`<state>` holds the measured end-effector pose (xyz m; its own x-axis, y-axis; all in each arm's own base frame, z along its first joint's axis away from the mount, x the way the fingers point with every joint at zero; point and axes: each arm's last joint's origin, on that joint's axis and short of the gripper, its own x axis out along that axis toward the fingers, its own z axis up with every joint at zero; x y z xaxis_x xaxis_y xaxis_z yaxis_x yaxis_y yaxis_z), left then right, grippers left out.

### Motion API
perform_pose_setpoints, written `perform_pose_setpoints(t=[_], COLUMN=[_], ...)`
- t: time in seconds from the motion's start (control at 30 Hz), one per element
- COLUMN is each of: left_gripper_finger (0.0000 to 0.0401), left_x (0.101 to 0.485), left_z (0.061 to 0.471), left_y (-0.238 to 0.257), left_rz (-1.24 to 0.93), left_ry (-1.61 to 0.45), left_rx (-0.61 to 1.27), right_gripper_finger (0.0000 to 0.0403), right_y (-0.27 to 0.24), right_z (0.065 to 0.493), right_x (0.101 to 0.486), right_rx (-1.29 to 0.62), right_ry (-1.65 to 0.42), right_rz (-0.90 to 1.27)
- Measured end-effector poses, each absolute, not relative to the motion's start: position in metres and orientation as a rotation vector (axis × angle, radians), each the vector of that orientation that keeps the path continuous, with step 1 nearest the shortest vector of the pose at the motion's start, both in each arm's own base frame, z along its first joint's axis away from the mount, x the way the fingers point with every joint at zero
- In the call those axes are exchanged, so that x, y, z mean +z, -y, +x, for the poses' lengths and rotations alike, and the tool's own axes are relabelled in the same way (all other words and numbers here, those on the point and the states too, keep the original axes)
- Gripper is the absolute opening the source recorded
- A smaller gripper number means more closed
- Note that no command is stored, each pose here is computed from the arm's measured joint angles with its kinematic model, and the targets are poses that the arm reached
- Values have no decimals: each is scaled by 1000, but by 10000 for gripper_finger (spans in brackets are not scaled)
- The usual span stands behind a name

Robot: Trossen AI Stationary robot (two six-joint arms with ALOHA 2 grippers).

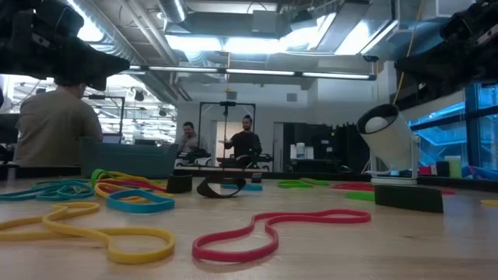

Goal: Pick and place rubber bands into bin
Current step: Put the green rubber band into the bin

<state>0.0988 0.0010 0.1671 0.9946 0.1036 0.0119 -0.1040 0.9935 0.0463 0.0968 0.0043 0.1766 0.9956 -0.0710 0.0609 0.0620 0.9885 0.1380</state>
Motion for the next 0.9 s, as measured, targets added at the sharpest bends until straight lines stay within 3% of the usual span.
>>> perform_pose_setpoints(t=[0.23,0.57,0.9], left_gripper_finger=[6,7,6], left_x=[167,167,167], left_z=[99,99,99], left_y=[-1,-1,-1], left_rz=[47,47,47], left_ry=[9,9,9], left_rx=[104,104,104], right_gripper_finger=[2,1,11], right_y=[-5,1,25], right_z=[106,151,241], right_x=[184,221,267], right_rx=[-65,-145,-309], right_ry=[114,-99,-548], right_rz=[144,23,194])
